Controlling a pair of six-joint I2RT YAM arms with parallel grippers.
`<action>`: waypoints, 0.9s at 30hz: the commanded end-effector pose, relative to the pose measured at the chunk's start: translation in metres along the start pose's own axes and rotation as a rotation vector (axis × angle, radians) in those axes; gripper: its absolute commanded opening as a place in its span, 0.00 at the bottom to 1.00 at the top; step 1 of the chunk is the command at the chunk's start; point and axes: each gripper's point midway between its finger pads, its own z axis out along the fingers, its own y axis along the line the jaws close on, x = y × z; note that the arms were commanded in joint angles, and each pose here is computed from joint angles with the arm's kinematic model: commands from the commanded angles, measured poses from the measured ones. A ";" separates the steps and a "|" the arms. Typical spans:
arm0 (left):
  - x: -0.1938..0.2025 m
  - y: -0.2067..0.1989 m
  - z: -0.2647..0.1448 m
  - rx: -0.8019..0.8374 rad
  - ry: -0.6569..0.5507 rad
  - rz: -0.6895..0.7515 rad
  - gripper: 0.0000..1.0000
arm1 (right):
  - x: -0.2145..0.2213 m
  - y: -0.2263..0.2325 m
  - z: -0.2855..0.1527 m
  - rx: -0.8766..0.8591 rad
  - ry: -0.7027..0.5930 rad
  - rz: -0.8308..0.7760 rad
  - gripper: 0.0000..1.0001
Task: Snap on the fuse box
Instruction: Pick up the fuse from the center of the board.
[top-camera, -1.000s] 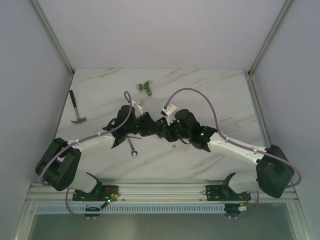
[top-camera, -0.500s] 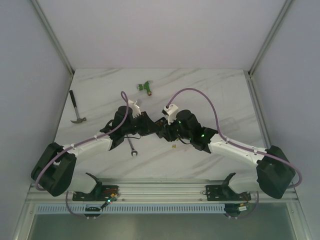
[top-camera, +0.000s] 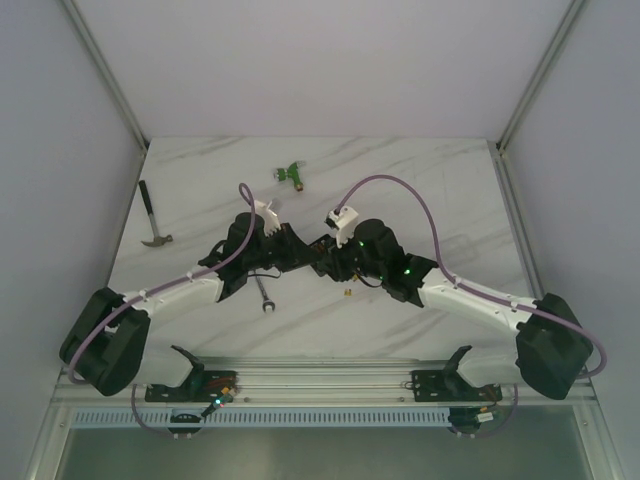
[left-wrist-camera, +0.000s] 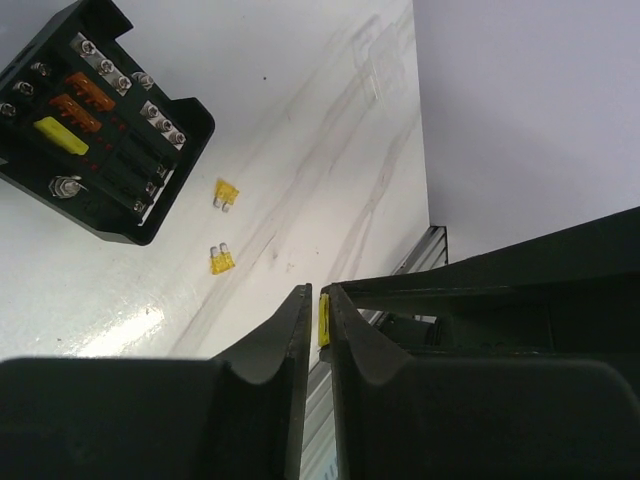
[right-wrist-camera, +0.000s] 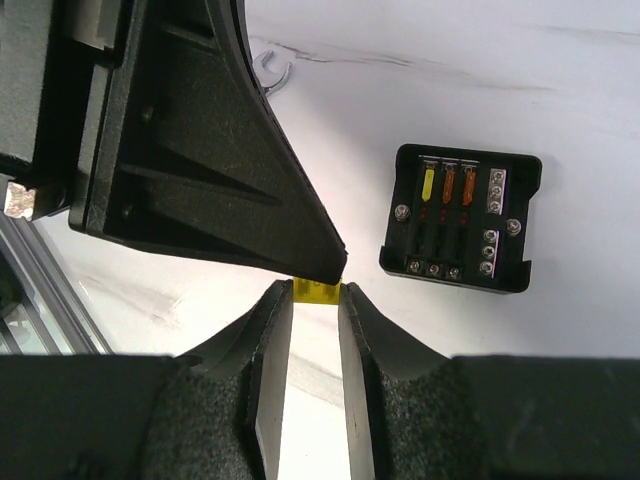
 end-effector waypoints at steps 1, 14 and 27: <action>0.001 -0.002 -0.003 0.003 -0.007 0.006 0.20 | -0.011 0.007 -0.001 -0.027 -0.046 0.004 0.24; -0.008 -0.009 -0.015 0.007 -0.077 -0.009 0.01 | -0.036 0.015 -0.007 -0.051 -0.140 0.041 0.36; -0.036 -0.039 -0.051 0.103 -0.308 -0.116 0.00 | -0.081 0.035 -0.045 -0.169 -0.459 0.448 0.54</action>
